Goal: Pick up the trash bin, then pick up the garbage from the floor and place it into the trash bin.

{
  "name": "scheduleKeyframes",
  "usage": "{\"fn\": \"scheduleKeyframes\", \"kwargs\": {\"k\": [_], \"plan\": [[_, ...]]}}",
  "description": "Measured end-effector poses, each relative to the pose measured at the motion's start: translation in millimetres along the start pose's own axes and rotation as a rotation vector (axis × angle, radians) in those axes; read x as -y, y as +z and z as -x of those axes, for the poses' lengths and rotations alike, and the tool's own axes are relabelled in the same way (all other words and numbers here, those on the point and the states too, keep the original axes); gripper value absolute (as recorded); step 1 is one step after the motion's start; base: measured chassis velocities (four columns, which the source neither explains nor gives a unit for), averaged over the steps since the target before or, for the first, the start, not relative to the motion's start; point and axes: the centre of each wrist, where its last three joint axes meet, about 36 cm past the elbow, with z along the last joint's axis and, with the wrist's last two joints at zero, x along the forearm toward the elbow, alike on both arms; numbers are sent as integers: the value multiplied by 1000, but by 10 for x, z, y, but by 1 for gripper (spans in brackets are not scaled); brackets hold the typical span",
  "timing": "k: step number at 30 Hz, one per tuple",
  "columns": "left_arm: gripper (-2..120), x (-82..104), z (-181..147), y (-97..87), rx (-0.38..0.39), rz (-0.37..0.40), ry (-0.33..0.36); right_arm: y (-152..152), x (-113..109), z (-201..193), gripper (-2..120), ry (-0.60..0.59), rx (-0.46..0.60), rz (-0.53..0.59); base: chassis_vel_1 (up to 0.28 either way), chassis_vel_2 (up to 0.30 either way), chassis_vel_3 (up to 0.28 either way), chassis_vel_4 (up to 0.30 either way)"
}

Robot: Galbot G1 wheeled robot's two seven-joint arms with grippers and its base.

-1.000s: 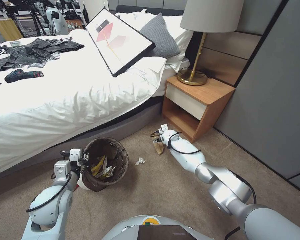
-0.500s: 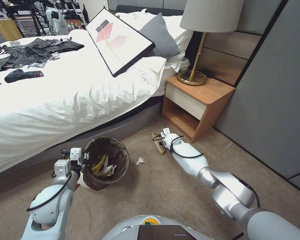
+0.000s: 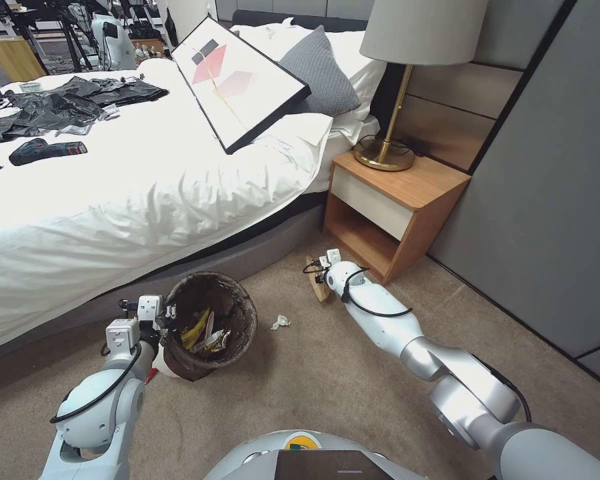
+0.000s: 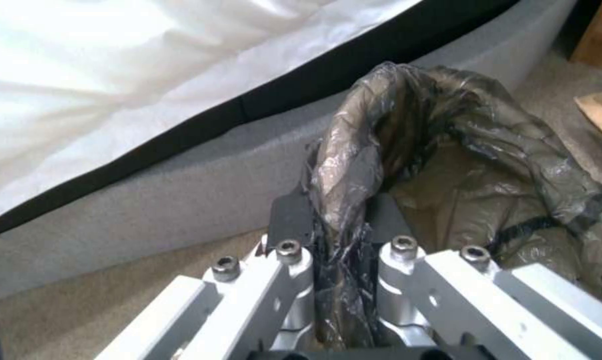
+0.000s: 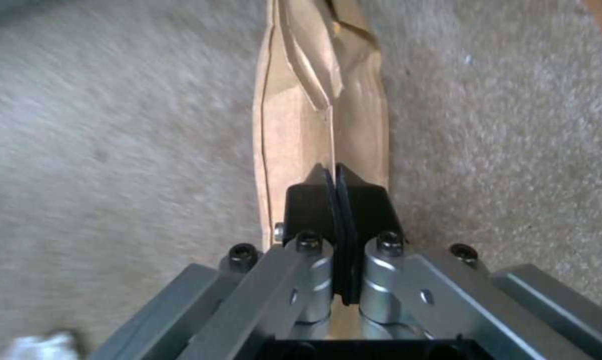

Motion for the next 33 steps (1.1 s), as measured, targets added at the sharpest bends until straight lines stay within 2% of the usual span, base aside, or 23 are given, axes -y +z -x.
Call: {"fn": "scheduleKeyframes", "kwargs": {"k": [2,5,6,15,17,18,20,21,22,24,26,27,28,33], "plan": [[6,-1,5,2,-1,0,0,-31,13,-104,0,-18,11,15,0,0,0,0],[6,6,22,6,-1,-3,2,-126,88,-495,0,-67,65,54,0,0,0,0],[6,6,22,6,-1,-3,2,-126,88,-495,0,-67,65,54,0,0,0,0],[6,8,36,5,-2,-3,2,-135,434,-1187,0,-79,165,100,0,0,0,0],[6,8,47,20,-7,-3,3,-109,498,-1615,0,-119,216,92,0,0,0,0],[6,8,47,20,-7,-3,3,-109,498,-1615,0,-119,216,92,0,0,0,0],[6,12,52,30,-11,-3,3,-97,453,-1910,0,-171,249,80,0,0,0,0],[6,19,58,41,-14,-5,3,-85,377,-2198,0,-237,274,75,0,0,0,0],[6,19,58,41,-14,-5,3,-85,377,-2198,0,-237,274,75,0,0,0,0],[6,29,70,47,-16,-7,4,-79,248,-2621,0,-349,310,58,0,0,0,0],[6,31,72,48,-16,-8,4,-79,211,-2718,0,-374,319,50,0,0,0,0],[6,33,75,49,-16,-8,4,-82,153,-2845,0,-413,333,39,0,0,0,0],[6,36,77,49,-16,-9,4,-96,21,-3078,0,-499,352,15,0,0,0,0],[6,39,75,53,-18,-10,3,-110,-176,-3297,0,-607,357,-21,0,0,0,0]]}}
